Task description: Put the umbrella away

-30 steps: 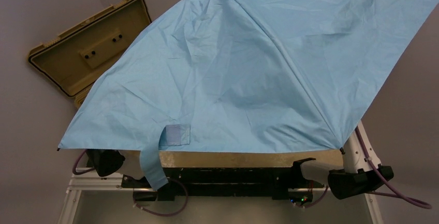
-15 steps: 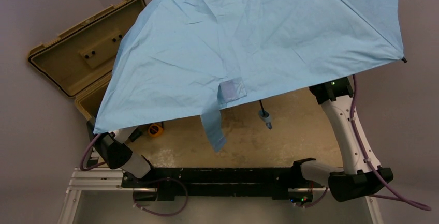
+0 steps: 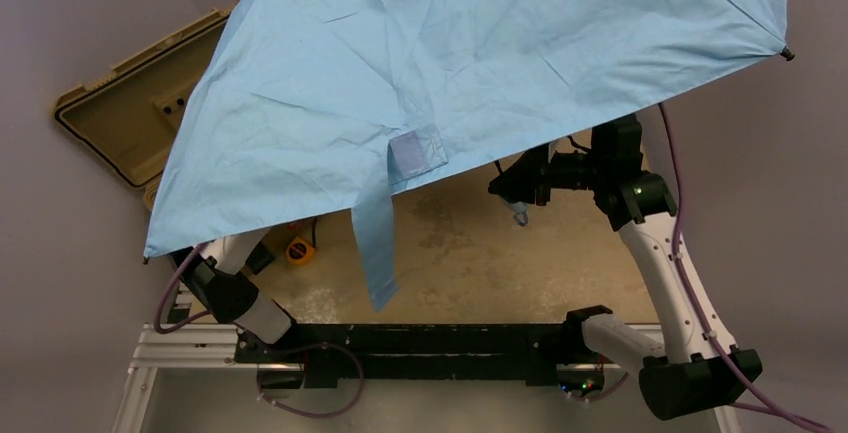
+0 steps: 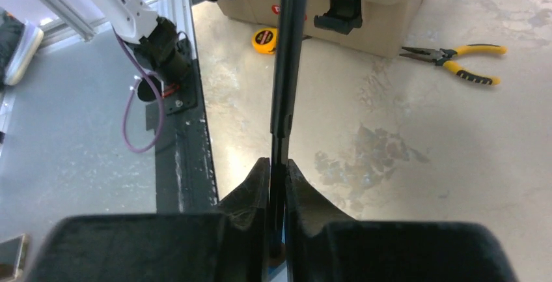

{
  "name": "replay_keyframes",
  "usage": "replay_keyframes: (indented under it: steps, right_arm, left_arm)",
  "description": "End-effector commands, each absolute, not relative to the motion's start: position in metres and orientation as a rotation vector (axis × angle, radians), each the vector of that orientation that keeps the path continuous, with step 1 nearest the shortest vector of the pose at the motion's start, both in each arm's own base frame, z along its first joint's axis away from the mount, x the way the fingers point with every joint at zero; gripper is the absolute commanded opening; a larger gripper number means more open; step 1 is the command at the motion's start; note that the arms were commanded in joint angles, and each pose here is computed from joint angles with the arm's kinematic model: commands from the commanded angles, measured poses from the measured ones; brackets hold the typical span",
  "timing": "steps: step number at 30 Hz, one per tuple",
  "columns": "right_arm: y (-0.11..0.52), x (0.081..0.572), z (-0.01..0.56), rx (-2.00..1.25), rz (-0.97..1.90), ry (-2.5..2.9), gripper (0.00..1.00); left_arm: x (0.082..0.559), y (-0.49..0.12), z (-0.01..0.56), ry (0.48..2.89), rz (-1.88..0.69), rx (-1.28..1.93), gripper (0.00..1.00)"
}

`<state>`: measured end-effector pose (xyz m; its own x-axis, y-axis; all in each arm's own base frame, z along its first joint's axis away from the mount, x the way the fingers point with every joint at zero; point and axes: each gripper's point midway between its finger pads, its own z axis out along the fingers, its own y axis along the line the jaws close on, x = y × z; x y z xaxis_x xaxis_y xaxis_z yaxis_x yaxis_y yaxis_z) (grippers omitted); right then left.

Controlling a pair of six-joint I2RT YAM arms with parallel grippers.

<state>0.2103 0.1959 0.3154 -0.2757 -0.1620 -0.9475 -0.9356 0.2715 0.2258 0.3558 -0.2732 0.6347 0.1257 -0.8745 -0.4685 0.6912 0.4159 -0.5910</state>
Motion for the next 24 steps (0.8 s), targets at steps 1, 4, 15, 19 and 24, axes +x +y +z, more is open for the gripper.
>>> replay_keyframes:
  steps: [1,4,15,19,24]
  right_arm:
    - [0.201,0.209,0.341,-1.084,1.097,1.507,0.0]
    - [0.201,0.218,0.361,-1.043,1.076,1.504,0.0]
    - [0.227,0.265,0.483,-0.884,1.097,1.326,0.0]
    - [0.242,0.274,0.486,-0.861,1.112,1.32,0.0]
    - [0.239,0.272,0.505,-0.83,1.088,1.261,0.0]
  left_arm:
    - [0.329,-0.253,0.669,0.769,-1.23,-0.251,0.0]
    - [0.329,-0.267,0.652,0.855,-1.279,-0.22,0.0]
    - [0.3,-0.393,0.508,1.403,-1.723,0.051,0.0]
    - [0.278,-0.425,0.47,1.502,-1.764,0.112,0.0]
    - [0.266,-0.441,0.439,1.562,-1.769,0.13,0.0]
